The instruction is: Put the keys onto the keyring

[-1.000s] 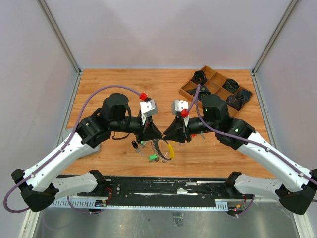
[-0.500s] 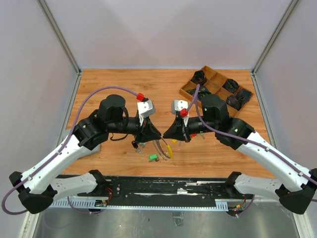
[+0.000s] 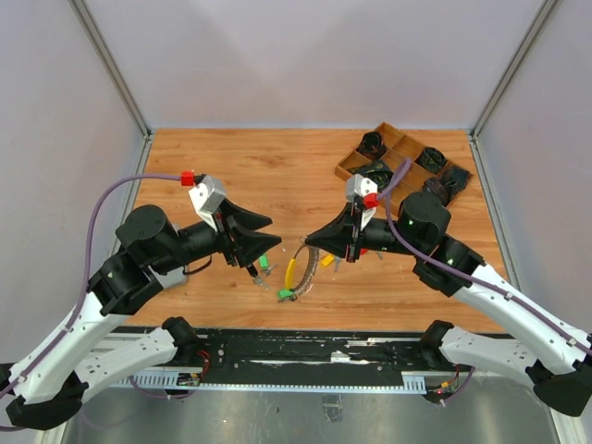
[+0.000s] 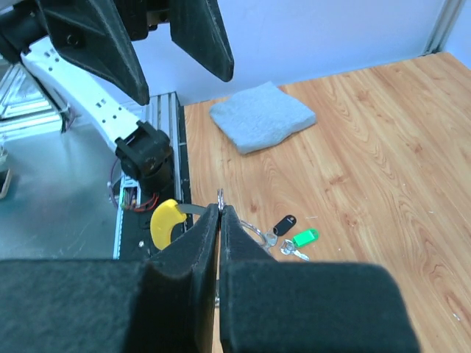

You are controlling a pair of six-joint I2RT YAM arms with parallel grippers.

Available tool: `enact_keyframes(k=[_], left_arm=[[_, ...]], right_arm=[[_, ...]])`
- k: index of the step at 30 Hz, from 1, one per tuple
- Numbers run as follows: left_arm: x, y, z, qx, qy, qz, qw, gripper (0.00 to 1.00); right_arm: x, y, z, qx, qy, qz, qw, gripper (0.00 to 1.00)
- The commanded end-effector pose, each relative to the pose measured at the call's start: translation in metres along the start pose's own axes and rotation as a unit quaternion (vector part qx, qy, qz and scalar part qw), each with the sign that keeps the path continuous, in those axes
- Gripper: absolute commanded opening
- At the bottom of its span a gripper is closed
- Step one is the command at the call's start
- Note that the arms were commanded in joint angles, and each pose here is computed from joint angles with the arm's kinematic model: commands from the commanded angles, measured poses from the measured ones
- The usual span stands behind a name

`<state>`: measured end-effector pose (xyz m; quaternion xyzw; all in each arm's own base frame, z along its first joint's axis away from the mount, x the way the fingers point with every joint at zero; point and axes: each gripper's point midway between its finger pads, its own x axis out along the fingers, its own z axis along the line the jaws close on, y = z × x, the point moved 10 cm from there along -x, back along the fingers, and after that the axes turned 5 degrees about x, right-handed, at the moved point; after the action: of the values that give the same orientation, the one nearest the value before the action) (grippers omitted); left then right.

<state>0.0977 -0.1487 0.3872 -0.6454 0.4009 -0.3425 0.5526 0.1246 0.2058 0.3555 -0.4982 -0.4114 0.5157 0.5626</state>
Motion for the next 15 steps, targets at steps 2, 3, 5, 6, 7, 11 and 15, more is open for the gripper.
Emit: enact_keyframes(k=[2, 3, 5, 6, 7, 11, 15], left_arm=[[0.013, -0.004, 0.005, -0.049, -0.042, -0.026, 0.998, 0.55], [0.014, -0.004, 0.005, -0.048, -0.040, -0.033, 0.997, 0.55], [0.015, -0.005, 0.005, -0.042, -0.031, -0.048, 0.998, 0.54], [0.015, -0.006, 0.004, -0.034, -0.024, -0.057, 0.997, 0.54], [0.015, -0.008, 0.003, -0.026, -0.015, -0.068, 0.997, 0.54], [0.016, -0.019, 0.002, 0.000, -0.003, -0.096, 0.995, 0.52], [0.023, -0.024, 0.006, -0.002, -0.022, -0.075, 0.997, 0.51]], right_arm=[[0.003, -0.024, 0.004, 0.025, 0.023, -0.131, 0.991, 0.01], [0.004, -0.025, 0.004, 0.026, 0.022, -0.141, 0.989, 0.01], [0.004, -0.030, 0.005, 0.016, 0.012, -0.172, 0.985, 0.01], [0.004, -0.032, 0.006, 0.014, 0.008, -0.182, 0.983, 0.01], [0.003, -0.034, 0.007, 0.012, 0.005, -0.188, 0.982, 0.01], [-0.003, -0.044, 0.013, -0.005, -0.006, -0.195, 0.981, 0.01], [-0.008, -0.050, 0.016, -0.012, 0.005, -0.199, 0.980, 0.01]])
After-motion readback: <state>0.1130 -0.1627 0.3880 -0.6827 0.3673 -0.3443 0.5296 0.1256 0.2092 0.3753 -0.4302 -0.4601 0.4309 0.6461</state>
